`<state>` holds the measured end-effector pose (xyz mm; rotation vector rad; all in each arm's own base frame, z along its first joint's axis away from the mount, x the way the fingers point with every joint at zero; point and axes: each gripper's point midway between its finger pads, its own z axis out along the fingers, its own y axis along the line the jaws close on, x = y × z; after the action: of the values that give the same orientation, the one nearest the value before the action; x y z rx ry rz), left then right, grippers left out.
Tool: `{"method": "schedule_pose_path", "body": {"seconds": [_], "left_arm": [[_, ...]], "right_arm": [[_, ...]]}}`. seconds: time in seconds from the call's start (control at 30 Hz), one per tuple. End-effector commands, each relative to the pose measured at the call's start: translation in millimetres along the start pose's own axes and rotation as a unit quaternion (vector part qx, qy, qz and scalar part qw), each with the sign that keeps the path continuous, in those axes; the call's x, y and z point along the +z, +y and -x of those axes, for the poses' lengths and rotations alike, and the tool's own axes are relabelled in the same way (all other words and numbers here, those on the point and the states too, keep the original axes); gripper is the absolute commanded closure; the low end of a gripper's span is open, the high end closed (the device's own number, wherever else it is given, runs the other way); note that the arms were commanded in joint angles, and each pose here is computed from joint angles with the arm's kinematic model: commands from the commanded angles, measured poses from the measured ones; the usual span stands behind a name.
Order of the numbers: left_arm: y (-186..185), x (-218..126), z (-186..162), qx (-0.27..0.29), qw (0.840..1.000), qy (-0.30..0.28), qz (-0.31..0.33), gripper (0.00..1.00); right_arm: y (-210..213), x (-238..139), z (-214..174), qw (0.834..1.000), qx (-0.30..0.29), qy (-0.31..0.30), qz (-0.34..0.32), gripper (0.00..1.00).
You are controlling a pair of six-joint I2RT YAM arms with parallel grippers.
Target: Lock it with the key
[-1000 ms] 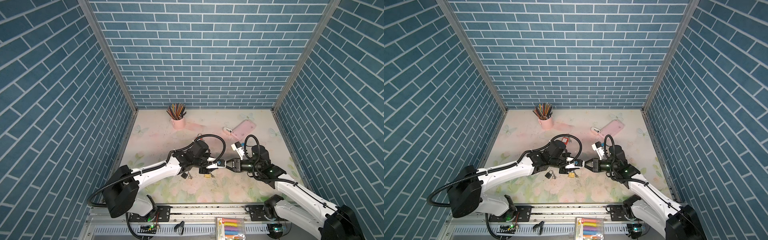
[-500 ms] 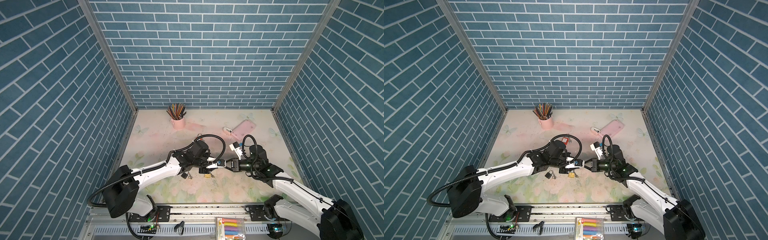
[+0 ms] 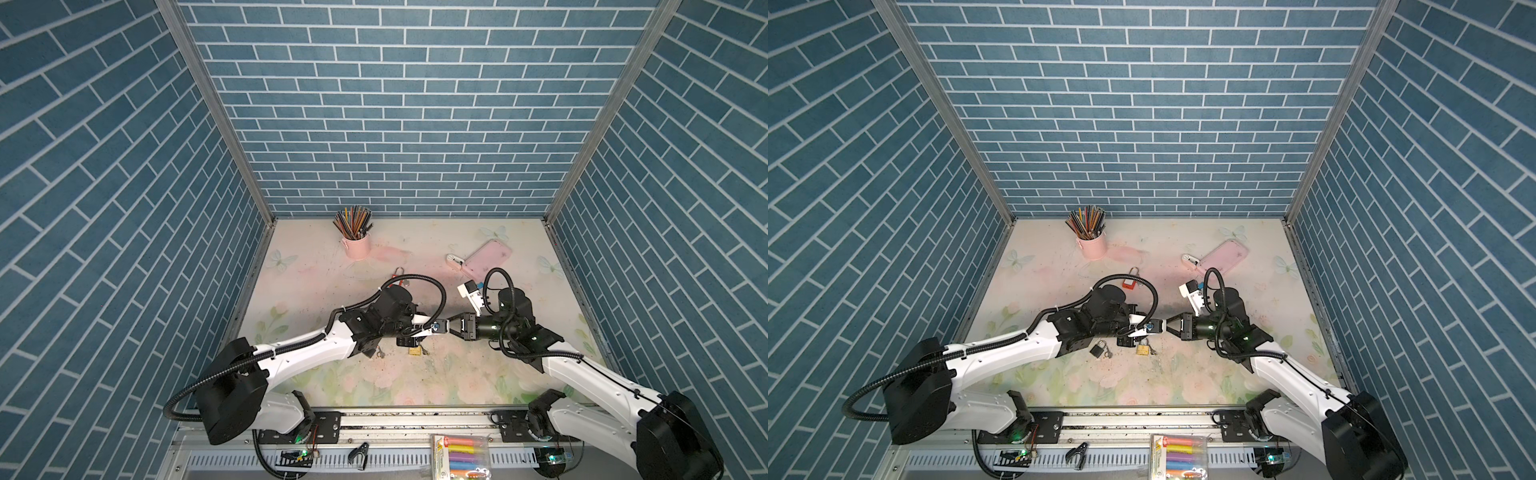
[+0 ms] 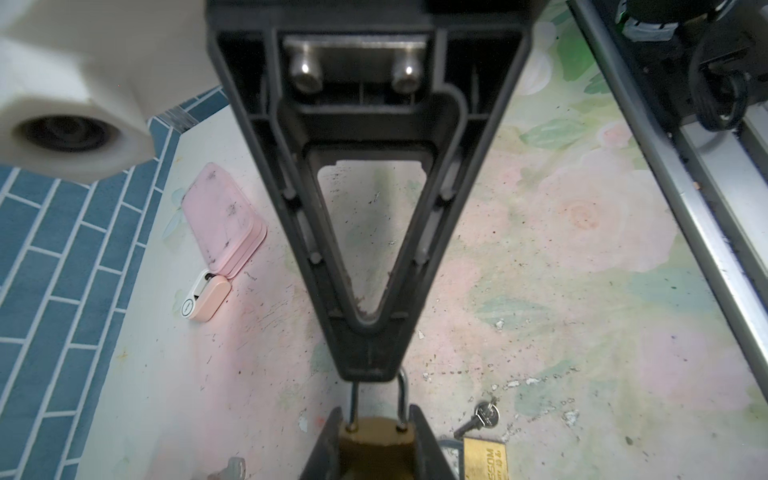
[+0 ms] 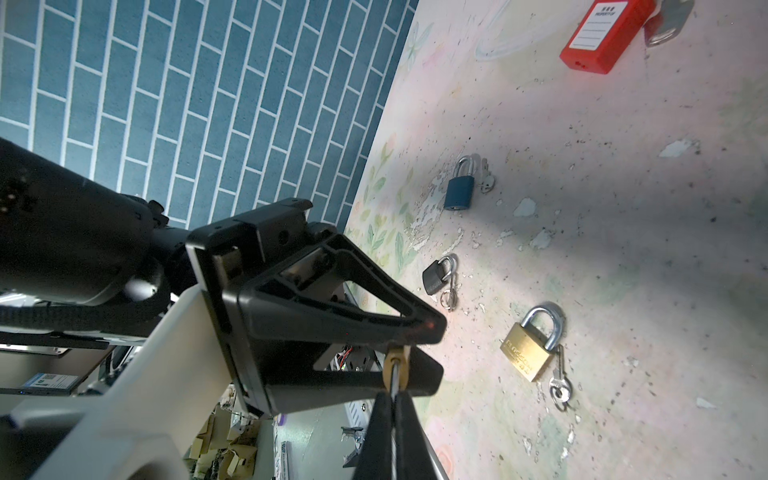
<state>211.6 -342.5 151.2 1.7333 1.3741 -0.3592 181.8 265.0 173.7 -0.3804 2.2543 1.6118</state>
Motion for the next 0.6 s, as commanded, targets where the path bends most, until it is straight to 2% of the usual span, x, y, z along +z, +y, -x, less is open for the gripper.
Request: {"method": "schedule_pose_path", "body": {"seconds": [0.0, 0.57], "left_arm": [[24, -9, 22, 0.017, 0.998, -0.031, 0.056, 1.00], [24, -16, 53, 0.019, 0.995, -0.092, 0.031, 1.00]], "right_arm": [[2, 4, -5, 1.000, 0.022, 0.017, 0.009, 1.00], [-6, 18, -15, 0.999, 0.013, 0.036, 0.009, 1.00]]}}
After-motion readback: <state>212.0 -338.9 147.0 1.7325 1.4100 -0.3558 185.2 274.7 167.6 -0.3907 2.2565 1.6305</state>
